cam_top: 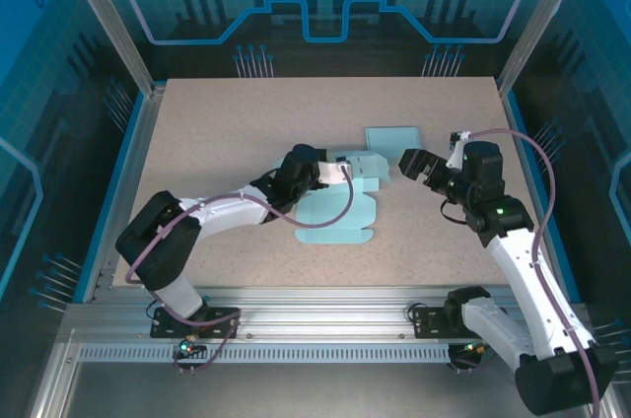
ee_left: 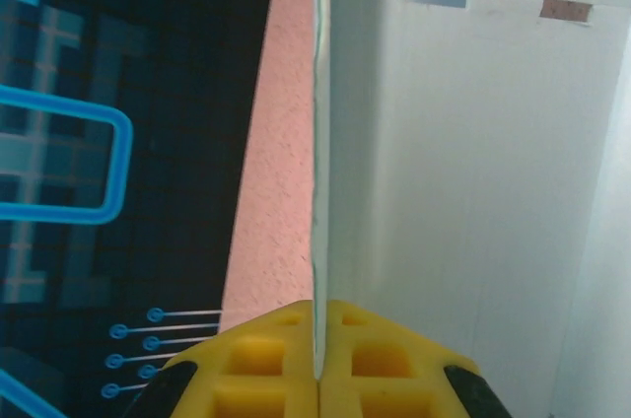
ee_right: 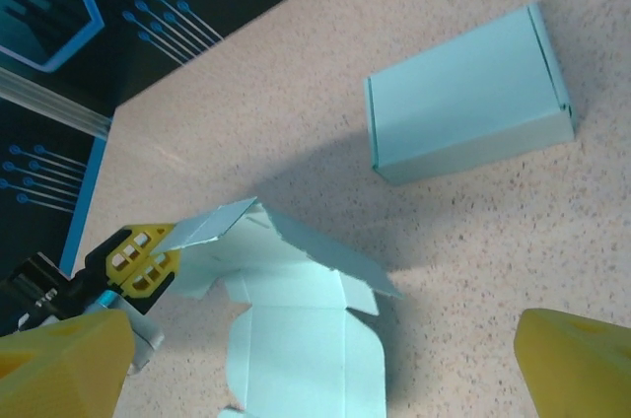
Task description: Fold the paper box
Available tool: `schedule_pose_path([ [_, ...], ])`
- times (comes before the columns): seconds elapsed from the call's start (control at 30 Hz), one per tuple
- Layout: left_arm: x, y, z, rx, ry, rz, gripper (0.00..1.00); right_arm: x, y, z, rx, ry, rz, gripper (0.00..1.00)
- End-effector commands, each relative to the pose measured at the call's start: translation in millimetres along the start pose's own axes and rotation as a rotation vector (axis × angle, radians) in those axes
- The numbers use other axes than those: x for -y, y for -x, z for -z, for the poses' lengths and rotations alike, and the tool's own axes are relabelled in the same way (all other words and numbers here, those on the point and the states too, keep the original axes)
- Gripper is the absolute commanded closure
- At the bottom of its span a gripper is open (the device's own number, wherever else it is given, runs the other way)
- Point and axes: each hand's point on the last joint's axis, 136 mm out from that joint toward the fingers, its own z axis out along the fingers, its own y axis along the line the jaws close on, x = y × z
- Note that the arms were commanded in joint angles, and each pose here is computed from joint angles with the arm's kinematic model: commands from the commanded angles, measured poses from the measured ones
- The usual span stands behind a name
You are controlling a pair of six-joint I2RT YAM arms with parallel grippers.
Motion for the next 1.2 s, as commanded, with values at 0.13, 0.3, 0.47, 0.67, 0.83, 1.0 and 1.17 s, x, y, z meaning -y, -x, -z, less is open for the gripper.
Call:
schedule_pose_path([
  [0.13, -7, 15, -15, -0.011, 0.23, -0.104, 1.0, -29, -2, -15, -0.099, 0.088, -0.066, 0.0],
  [0.3, -3, 21, -19, 0.004, 0.247, -0.13, 1.0, -50, -9, -34, -0.175, 0.059, 0.02, 0.0],
  [0.47, 0, 21, -18, 0.009, 0.277, -0.161, 1.0, -70, -13, -59, -0.262, 0.076, 0.042, 0.01],
  [0.67, 11, 11, -22, -0.033, 0.296, -0.219, 1.0, -91, -15, -85, -0.306, 0.079, 0.113, 0.03],
  [0.83, 13, 10, -24, -0.036, 0.296, -0.206, 1.0, -83, -27, -107, -0.364, 0.026, 0.099, 0.04],
  [1.0, 17, 11, -26, -0.028, 0.291, -0.206, 1.0, -70, -45, -125, -0.402, 0.012, 0.055, 0.03],
  [1.17, 20, 10, -31, -0.035, 0.287, -0.206, 1.0, -58, -59, -140, -0.443, -0.023, 0.033, 0.03],
])
